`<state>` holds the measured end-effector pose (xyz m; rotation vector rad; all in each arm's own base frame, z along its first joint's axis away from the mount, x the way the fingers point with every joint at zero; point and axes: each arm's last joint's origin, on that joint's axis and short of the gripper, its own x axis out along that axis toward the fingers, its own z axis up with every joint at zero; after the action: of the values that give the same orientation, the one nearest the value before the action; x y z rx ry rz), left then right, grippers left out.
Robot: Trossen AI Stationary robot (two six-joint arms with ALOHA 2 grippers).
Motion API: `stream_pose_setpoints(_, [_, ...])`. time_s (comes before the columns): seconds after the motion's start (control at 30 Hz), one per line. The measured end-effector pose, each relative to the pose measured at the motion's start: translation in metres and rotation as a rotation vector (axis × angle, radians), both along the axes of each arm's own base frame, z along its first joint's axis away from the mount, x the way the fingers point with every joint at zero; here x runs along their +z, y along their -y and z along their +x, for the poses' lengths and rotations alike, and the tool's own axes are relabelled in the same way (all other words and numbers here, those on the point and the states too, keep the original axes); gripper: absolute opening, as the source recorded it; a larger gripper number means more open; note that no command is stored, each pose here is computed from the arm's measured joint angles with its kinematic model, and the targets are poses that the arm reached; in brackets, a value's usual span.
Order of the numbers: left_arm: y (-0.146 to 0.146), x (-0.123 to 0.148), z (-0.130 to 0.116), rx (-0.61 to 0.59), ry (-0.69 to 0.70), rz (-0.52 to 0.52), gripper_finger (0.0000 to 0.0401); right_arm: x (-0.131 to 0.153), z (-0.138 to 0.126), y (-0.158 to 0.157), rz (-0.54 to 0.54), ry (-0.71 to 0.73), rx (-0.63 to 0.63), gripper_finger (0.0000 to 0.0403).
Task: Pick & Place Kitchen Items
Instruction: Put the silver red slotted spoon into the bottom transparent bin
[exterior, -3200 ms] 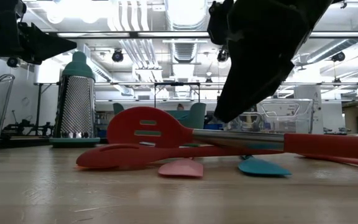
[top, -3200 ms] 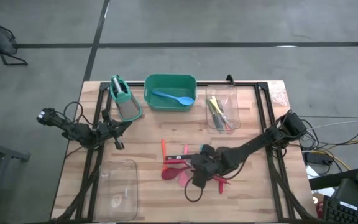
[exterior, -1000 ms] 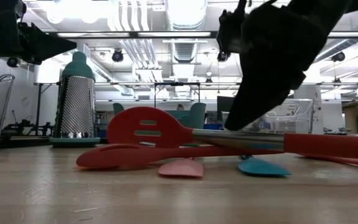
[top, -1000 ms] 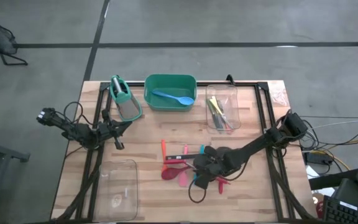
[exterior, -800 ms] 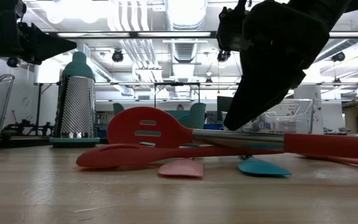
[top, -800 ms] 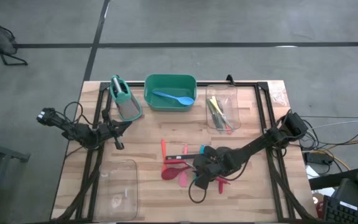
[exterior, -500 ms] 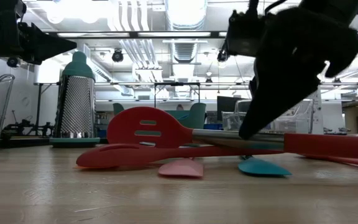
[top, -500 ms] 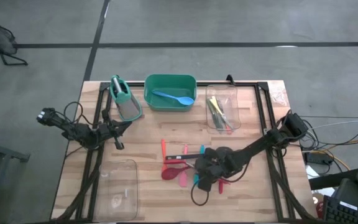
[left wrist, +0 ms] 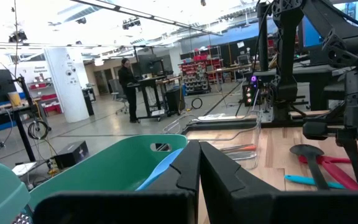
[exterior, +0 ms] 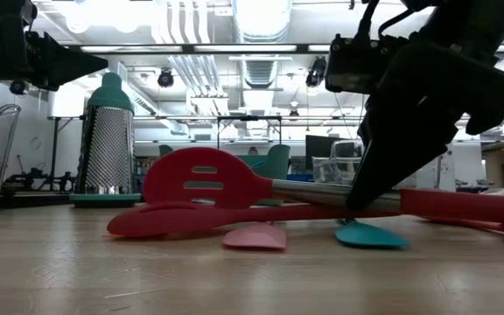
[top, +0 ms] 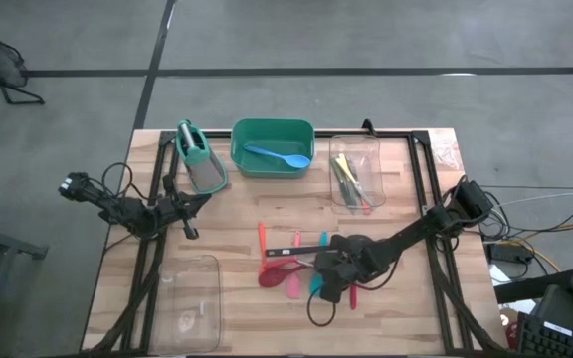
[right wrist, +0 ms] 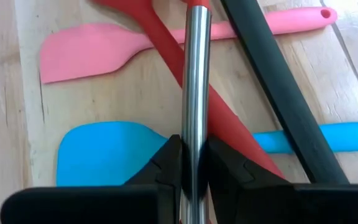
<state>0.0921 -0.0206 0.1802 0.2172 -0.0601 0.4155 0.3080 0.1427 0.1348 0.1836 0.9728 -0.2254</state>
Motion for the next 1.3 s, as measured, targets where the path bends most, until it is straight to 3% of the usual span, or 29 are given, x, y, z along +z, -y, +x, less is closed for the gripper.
stream_pose_setpoints(0.4, [0.000, 0.000, 0.000, 0.001, -0.003, 0.008, 0.0012, 0.015, 0.009, -0.003, -0.046, 0.065, 0.006, 0.0052])
stream_pose_setpoints(0.57, [0.000, 0.000, 0.000, 0.034, -0.121, 0.280, 0.0012, 0.030, 0.020, -0.007, -0.089, 0.123, 0.026, 0.0049])
stream_pose_setpoints(0.7, [0.000, 0.000, 0.000, 0.042, -0.150, 0.347, 0.0012, 0.042, 0.026, -0.009, -0.128, 0.168, 0.026, 0.0051])
stream_pose_setpoints(0.77, [0.001, 0.000, 0.000, 0.009, -0.121, 0.298, 0.0012, 0.047, 0.029, -0.009, -0.157, 0.192, 0.019, 0.0051])
stream_pose_setpoints(0.9, [0.005, 0.001, 0.002, -0.190, 0.050, -0.081, 0.0012, 0.058, 0.035, -0.010, -0.207, 0.242, -0.012, 0.0050])
stream_pose_setpoints(0.97, [0.006, 0.004, 0.001, -0.241, 0.120, -0.201, 0.0012, 0.063, 0.037, -0.010, -0.220, 0.273, -0.059, 0.0052])
stream_pose_setpoints(1.17, [0.005, 0.011, 0.000, -0.256, 0.208, -0.264, 0.0012, 0.072, 0.040, -0.009, -0.275, 0.325, -0.129, 0.0048])
stream_pose_setpoints(1.3, [0.007, 0.016, -0.001, -0.355, 0.256, -0.301, 0.0012, 0.086, 0.045, -0.010, -0.341, 0.362, -0.135, 0.0048])
